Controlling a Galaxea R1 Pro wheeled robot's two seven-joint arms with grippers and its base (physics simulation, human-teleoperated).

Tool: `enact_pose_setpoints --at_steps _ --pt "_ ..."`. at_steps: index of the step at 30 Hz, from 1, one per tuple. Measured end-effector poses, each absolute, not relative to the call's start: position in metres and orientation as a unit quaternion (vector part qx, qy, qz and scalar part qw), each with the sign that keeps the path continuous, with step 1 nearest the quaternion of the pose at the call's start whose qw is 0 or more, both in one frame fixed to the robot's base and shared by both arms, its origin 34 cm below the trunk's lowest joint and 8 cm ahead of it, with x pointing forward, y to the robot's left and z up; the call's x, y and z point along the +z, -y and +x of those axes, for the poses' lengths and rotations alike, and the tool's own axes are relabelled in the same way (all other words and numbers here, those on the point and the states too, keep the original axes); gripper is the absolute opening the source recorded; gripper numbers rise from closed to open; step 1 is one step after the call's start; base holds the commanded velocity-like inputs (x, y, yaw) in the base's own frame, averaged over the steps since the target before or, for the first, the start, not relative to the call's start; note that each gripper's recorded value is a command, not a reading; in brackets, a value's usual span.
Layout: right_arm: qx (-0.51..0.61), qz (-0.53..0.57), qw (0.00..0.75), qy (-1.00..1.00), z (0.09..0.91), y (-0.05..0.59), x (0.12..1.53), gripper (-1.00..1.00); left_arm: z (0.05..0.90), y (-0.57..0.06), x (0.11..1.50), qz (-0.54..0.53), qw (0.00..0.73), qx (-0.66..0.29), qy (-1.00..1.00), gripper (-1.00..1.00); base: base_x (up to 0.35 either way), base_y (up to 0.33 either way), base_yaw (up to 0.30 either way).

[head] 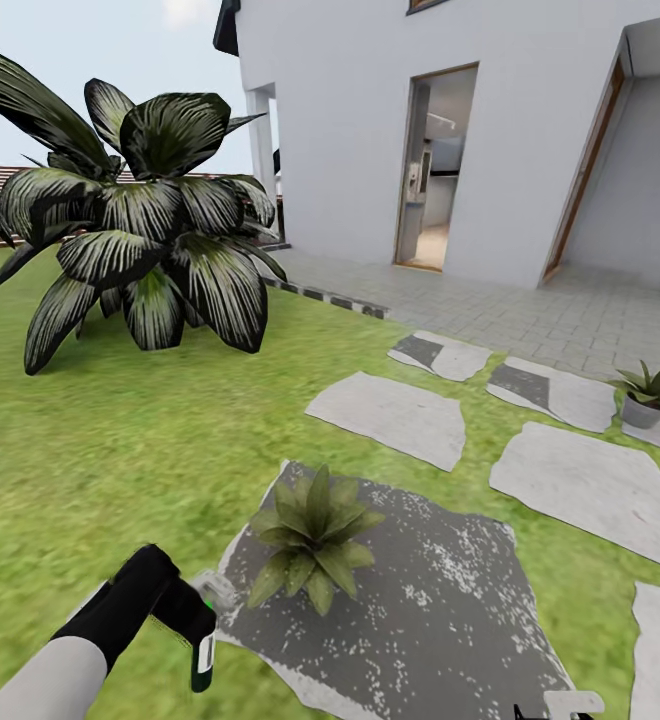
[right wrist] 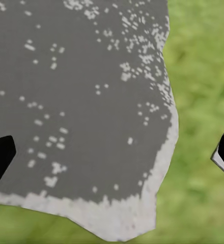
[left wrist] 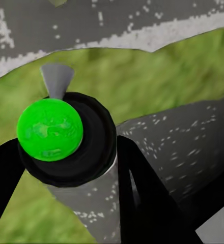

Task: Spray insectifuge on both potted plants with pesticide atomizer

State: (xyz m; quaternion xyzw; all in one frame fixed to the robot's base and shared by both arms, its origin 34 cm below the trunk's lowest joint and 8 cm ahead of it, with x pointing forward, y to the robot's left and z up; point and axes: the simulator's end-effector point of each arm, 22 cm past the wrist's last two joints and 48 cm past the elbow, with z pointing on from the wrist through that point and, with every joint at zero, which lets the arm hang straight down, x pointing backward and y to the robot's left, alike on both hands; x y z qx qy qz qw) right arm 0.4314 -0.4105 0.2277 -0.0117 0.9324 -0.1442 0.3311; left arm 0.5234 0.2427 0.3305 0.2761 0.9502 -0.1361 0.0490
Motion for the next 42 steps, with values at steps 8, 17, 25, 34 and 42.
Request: enact_pose_setpoints --at_steps 8,17,25,34,42 --pt "-0.144 -0.012 0.331 -0.932 0.431 0.410 0.228 1.00 0.510 -0.236 0.322 0.282 0.040 -0.140 -0.948 -1.00 0.000 0.000 0.000" --pt "-0.144 -0.011 0.332 -0.932 0.432 0.410 0.228 1.00 0.473 -0.248 0.300 0.276 0.012 -0.131 -0.952 -1.00 0.050 0.026 0.000" --pt "-0.144 -0.011 0.332 -0.932 0.432 0.411 0.228 1.00 0.485 -0.250 0.302 0.274 0.025 -0.118 -0.954 -1.00 0.103 0.054 0.001" --pt "-0.144 -0.010 0.332 -0.932 0.432 0.410 0.228 1.00 0.495 -0.255 0.303 0.275 0.037 -0.098 -0.956 -1.00 0.002 0.001 0.102" --pt "-0.144 -0.010 0.332 -0.932 0.432 0.410 0.228 1.00 0.503 -0.265 0.296 0.259 0.050 -0.059 -0.963 -1.00 0.000 0.000 0.003"
